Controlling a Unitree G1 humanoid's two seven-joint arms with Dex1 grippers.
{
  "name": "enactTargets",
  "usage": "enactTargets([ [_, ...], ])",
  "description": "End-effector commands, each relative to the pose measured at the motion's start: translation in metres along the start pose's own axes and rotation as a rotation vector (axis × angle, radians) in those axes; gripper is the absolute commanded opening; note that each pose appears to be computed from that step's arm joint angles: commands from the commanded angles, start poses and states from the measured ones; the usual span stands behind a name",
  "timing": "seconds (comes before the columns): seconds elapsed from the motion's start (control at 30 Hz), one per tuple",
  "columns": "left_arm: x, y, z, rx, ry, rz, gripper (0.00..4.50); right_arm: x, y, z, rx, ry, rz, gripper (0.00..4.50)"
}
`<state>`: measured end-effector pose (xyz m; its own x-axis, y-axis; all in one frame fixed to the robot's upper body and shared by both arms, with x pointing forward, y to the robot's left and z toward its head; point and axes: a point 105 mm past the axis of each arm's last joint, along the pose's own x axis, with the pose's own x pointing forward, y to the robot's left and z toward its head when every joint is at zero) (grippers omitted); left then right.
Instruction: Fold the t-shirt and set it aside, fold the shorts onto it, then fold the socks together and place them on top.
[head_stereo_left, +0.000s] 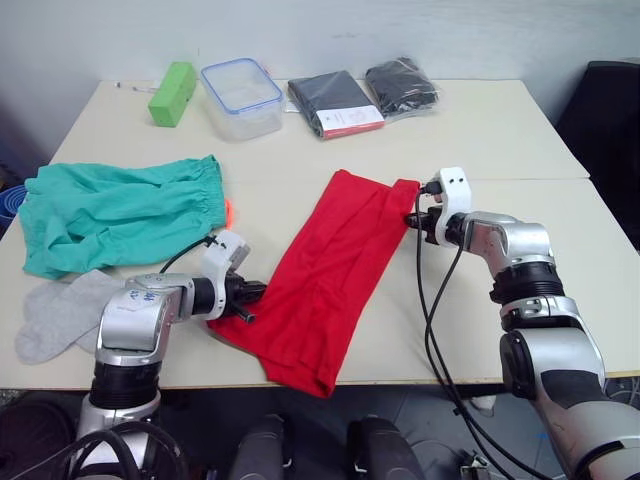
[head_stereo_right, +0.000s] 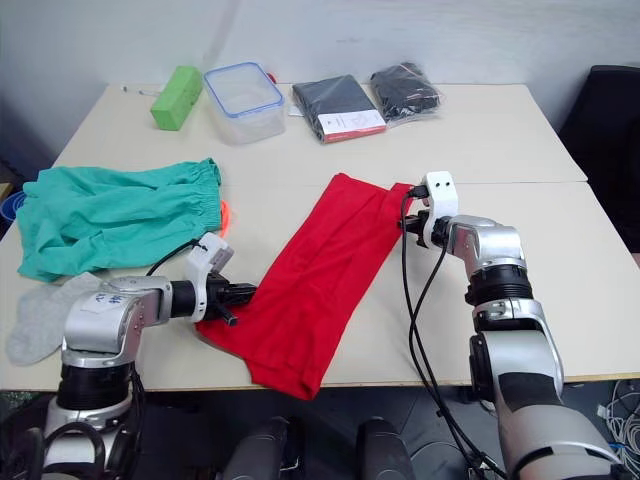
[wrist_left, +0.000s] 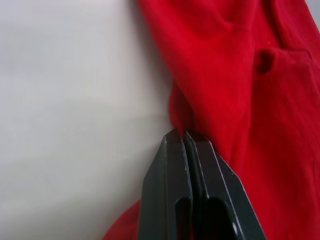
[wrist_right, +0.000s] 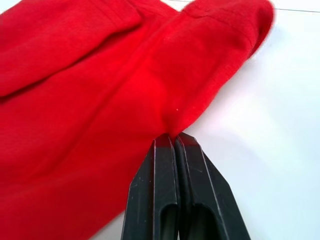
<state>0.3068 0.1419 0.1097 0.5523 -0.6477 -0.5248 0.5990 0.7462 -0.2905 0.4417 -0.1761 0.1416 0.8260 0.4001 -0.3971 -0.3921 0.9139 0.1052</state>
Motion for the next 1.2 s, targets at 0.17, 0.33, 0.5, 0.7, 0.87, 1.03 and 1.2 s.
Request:
enactTargets([
  [0.17, 0.006, -0.011, -0.025, -0.172, 0.065, -0.025, 0.44, -0.016, 0.01, 0.019, -0.081, -0.043, 0.096, 0.93],
  [0.33, -0.017, -0.005, -0.009, -0.111, 0.055, -0.082, 1.87, -0.054, 0.014, 0.016, -0.096, -0.048, 0.128, 2.69],
  [0.5, -0.037, 0.007, 0.015, -0.026, 0.05, -0.153, 3.4, -0.093, 0.033, -0.002, -0.091, -0.004, 0.202, 4.42],
  [0.7, -0.03, 0.032, 0.068, 0.104, 0.033, -0.197, 4.47, -0.134, 0.086, -0.057, -0.041, 0.146, 0.399, 4.5],
  [0.87, 0.015, 0.032, 0.097, 0.159, 0.056, -0.228, 4.47, -0.141, 0.117, -0.083, 0.019, 0.215, 0.489, 4.5],
  [1.03, 0.052, 0.022, 0.102, 0.225, 0.088, -0.26, 4.47, -0.135, 0.137, -0.093, 0.082, 0.241, 0.553, 4.5],
  [1.2, 0.071, 0.014, 0.101, 0.237, 0.092, -0.279, 4.47, -0.124, 0.146, -0.107, 0.122, 0.297, 0.564, 4.5],
])
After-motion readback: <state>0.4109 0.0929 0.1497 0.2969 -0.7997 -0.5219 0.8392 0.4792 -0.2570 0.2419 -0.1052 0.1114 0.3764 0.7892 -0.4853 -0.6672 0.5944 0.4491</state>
